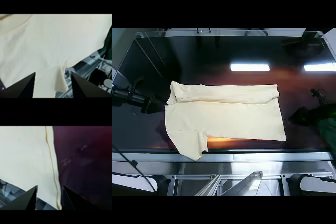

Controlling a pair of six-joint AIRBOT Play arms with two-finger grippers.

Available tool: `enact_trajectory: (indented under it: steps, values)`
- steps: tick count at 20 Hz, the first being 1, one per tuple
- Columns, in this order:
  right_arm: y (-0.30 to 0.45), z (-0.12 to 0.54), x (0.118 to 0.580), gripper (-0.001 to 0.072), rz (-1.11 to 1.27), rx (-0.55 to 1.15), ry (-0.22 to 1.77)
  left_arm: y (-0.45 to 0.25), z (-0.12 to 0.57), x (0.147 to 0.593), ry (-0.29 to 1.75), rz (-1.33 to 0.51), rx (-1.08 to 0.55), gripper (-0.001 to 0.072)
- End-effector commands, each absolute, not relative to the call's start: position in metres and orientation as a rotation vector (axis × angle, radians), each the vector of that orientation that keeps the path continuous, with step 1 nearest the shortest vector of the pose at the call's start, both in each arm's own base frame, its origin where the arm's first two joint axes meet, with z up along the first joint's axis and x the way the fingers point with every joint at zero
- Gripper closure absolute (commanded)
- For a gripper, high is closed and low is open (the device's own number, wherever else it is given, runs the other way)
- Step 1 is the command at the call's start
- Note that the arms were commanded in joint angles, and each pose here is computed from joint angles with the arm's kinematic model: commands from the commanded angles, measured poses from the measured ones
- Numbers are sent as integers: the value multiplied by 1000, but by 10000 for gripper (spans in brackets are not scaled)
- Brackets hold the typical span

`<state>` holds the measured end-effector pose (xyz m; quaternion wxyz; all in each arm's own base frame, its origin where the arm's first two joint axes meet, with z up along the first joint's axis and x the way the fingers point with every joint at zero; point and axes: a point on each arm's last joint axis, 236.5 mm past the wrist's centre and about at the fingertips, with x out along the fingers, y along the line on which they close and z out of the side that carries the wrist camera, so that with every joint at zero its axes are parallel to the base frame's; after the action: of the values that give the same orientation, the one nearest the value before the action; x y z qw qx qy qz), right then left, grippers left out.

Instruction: Fold the shirts.

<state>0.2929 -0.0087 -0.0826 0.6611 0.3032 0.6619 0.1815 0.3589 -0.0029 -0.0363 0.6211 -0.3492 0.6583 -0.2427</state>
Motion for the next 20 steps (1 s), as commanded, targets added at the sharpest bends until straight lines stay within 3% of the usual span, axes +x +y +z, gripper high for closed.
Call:
enact_trajectory:
  steps: [1, 12, 14, 20]
  values:
    - [6, -116, 271, 353, 385, 700, 1484, 9, -45, 322, 1480, -484, -891, 228]
    - [83, -135, 249, 359, 581, 692, 1581, 25, -73, 256, 1523, -324, -1056, 228]
    - [84, -135, 250, 490, 589, 685, 1576, 16, -89, 247, 1559, -299, -1046, 227]
    - [84, -135, 250, 488, 598, 677, 1571, -35, -104, 219, 1708, -364, -1010, 226]
